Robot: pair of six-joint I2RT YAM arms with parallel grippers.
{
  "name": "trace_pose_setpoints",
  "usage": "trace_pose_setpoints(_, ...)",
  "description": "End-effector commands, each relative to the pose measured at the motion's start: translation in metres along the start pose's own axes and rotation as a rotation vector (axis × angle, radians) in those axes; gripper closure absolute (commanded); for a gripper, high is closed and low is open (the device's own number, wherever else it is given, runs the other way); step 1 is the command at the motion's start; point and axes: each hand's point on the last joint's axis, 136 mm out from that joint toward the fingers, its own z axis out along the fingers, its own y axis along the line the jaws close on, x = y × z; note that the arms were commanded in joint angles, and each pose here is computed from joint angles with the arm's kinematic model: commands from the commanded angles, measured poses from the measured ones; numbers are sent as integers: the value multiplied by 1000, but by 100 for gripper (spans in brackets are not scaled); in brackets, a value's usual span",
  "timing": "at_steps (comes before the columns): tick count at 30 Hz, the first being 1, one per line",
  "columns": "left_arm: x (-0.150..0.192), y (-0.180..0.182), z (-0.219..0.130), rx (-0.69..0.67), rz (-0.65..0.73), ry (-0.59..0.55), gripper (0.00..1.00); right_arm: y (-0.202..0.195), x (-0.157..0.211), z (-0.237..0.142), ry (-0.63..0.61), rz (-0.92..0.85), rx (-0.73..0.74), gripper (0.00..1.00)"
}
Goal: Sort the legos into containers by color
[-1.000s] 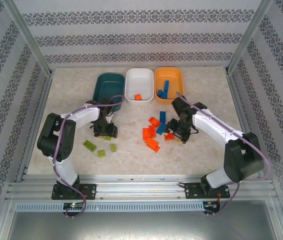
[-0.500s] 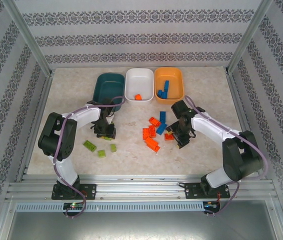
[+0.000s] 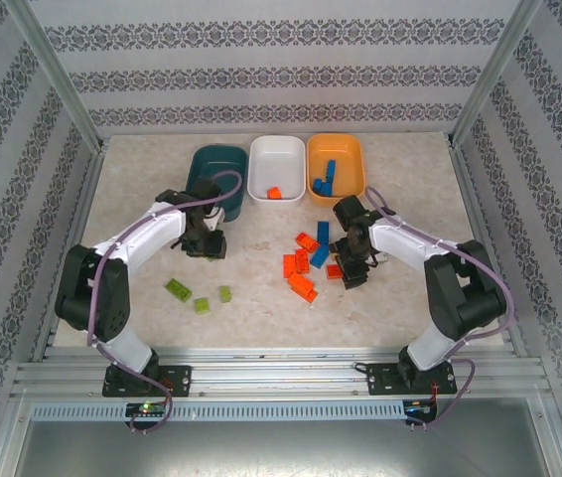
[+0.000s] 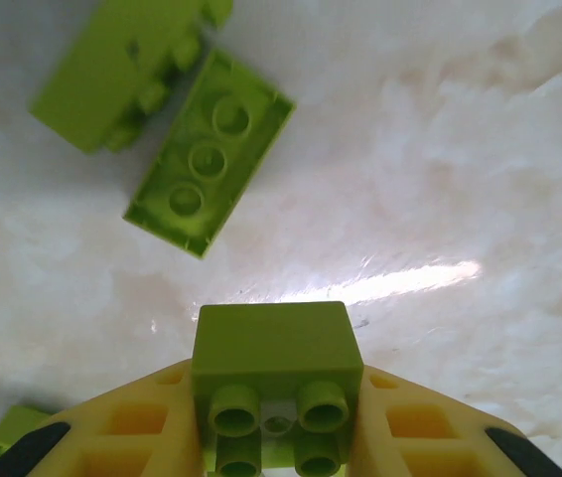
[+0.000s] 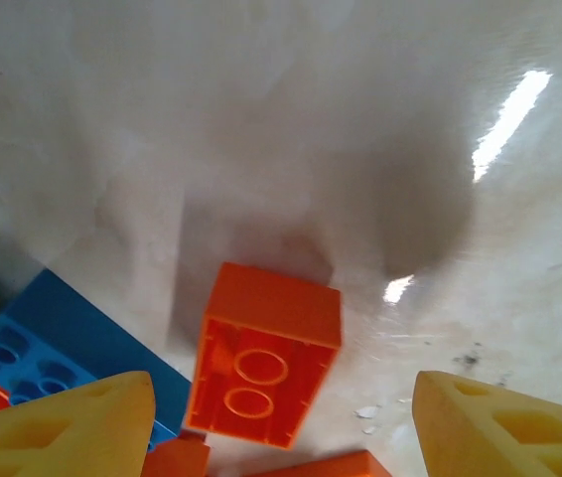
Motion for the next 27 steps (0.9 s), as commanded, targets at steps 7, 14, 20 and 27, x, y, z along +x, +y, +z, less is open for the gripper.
trace_pose_setpoints(7,-29,12,-48,-38,-24,-97,70,13,0,21,31,46,4,33)
trace_pose_setpoints(14,-71,26,-50,-26,-100,-151,70,2,2,27,47,36,26,47)
trace_pose_setpoints(20,-113,32,-51,-14,-147,-211,70,-18,-2,19,36,16,30,58)
trace_pose_setpoints(27,-156,42,-20,-53,-163,-192,69,-44,-4,9,28,-27,34,59)
